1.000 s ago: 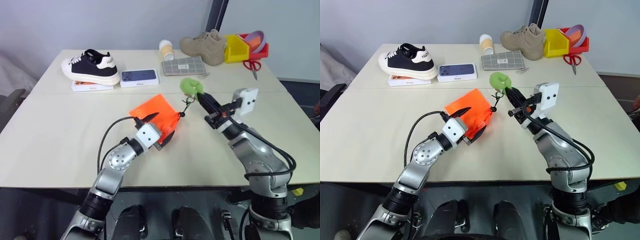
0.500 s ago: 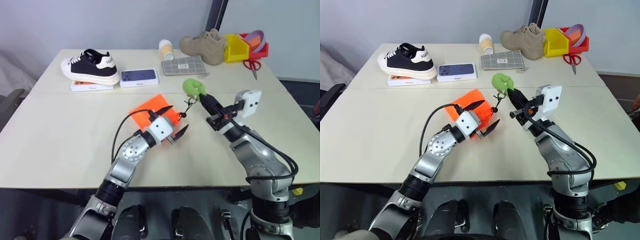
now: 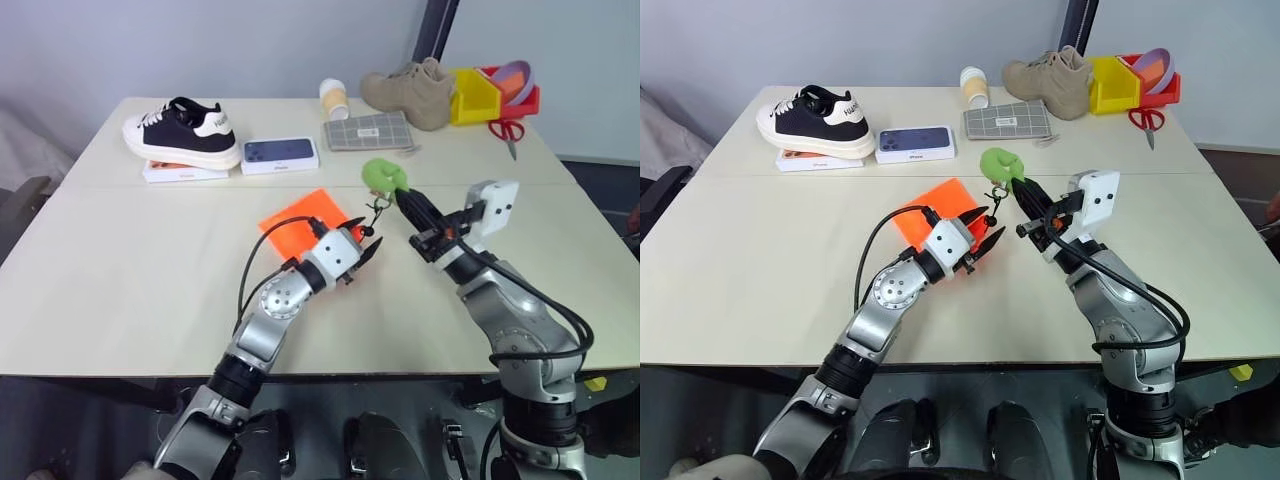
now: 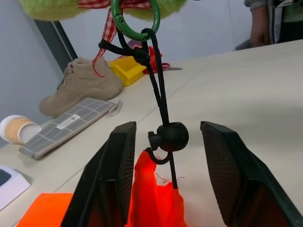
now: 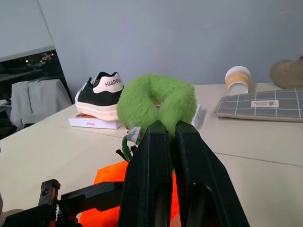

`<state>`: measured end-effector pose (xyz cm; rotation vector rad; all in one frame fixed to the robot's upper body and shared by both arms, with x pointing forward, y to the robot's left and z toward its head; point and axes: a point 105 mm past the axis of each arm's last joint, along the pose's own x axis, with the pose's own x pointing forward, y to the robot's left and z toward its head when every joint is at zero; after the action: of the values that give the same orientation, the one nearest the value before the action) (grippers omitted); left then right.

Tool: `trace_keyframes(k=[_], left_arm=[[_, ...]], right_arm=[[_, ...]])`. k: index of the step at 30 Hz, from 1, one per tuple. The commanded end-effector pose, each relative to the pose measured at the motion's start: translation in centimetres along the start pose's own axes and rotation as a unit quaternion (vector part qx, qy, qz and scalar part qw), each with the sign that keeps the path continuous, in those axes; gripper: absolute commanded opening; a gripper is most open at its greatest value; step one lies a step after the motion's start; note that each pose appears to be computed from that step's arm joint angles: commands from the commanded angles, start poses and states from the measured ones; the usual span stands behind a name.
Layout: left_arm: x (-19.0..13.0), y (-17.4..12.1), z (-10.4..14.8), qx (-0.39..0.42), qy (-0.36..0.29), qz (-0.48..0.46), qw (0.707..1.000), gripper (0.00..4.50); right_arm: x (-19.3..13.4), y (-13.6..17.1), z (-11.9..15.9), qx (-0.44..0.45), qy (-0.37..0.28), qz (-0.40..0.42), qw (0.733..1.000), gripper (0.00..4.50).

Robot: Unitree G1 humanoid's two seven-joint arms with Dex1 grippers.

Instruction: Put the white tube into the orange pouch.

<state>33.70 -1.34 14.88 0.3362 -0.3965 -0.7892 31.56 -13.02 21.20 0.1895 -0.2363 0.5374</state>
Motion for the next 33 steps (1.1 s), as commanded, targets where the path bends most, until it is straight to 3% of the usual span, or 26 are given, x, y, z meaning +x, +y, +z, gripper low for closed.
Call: trace_keyframes(k=[1,9,13,14,22,29,33], left_arm=[[0.4,-0.2,0.9,0.006,-0.018,0.003,1.0,2.18],[0.4,-0.2,0.8,0.002,-0.015,0.005,1.0,2.18],[0.4,-0.3,0.8,-0.003,-0.016,0.004,1.0,0.37],[0.4,-0.2,0.8,-0.003,-0.015,0.005,1.0,0.19],[0.0,0.1,-0.5,0.014,0.013,0.003,1.0,0.19],[-1.9,0.3,-3.0,0.034,0.063,-0.034,0.997,0.19],[-2.8,0.4,-3.6,0.039,0.075,-0.048,0.995,0.19]], right_arm=[[0.1,0.8,1.8,-0.019,-0.035,0.016,0.999,0.0],[0.2,0.9,1.8,-0.019,-0.034,0.019,0.999,0.0],[0.2,0.9,1.8,-0.019,-0.034,0.018,0.999,0.0],[0.2,0.9,1.8,-0.02,-0.033,0.018,0.999,0.0],[0.2,0.4,2.0,-0.026,-0.038,0.007,0.999,0.0],[0.0,-4.2,2.1,-0.072,-0.037,-0.107,0.991,0.0],[-0.1,-5.1,1.7,-0.079,-0.031,-0.129,0.988,0.0]])
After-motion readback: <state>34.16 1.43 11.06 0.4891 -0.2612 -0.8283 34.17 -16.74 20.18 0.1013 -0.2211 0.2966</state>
